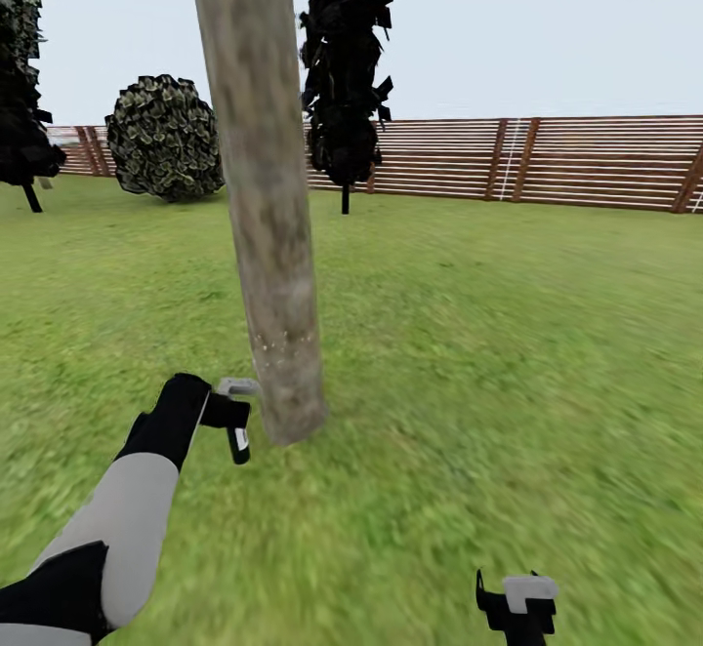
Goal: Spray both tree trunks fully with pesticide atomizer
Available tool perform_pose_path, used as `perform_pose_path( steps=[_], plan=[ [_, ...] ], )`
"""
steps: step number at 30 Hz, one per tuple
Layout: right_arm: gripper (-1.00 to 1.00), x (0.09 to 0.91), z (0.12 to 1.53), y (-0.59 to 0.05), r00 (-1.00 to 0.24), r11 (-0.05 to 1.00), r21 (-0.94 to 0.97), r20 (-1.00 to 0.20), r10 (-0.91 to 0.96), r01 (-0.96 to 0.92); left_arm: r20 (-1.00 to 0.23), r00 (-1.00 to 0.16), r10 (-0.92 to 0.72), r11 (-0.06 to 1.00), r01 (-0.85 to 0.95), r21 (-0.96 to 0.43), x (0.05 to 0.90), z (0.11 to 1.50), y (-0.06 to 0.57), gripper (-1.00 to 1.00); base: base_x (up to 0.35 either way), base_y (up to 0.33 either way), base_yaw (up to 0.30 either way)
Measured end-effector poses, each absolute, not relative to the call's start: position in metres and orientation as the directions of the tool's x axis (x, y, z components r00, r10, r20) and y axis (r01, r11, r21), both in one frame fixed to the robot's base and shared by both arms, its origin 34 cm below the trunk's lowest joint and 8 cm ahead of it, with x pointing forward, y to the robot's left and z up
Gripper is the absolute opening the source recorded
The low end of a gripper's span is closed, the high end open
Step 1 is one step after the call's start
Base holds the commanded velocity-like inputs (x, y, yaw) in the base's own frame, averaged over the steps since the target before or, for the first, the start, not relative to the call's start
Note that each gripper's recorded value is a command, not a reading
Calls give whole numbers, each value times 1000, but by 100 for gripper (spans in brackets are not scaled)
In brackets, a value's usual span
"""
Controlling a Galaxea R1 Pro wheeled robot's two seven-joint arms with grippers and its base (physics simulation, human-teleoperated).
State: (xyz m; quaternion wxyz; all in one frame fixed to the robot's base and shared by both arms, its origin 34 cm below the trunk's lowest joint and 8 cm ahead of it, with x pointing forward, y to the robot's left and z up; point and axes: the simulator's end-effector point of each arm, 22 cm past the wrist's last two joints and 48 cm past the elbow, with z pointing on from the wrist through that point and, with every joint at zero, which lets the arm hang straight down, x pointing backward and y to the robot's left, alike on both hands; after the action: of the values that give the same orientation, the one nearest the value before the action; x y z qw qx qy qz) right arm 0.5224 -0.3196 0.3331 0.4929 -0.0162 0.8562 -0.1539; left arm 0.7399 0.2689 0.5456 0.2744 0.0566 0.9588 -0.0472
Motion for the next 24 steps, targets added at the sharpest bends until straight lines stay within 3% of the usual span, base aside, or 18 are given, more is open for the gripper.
perform_pose_path(
  steps=[8,14,20,24],
  plan=[
    [100,522,333,-320,-514,952,-280,-839,-180,124,-449,-890,81,989,128,-75,699,488,267,-100,21,-271,0],
    [100,522,332,-319,-515,953,-279,-838,-179,122,-470,-878,94,981,163,-108,695,480,236,-100,5,-278,0],
    [100,522,333,-319,-515,953,-279,-838,-179,122,-463,-886,30,999,41,-13,691,477,325,-100,80,-278,0],
    [100,522,332,-319,-515,953,-279,-838,-179,122,-454,-891,18,999,31,-21,681,465,330,-100,129,-268,20]
  ],
)
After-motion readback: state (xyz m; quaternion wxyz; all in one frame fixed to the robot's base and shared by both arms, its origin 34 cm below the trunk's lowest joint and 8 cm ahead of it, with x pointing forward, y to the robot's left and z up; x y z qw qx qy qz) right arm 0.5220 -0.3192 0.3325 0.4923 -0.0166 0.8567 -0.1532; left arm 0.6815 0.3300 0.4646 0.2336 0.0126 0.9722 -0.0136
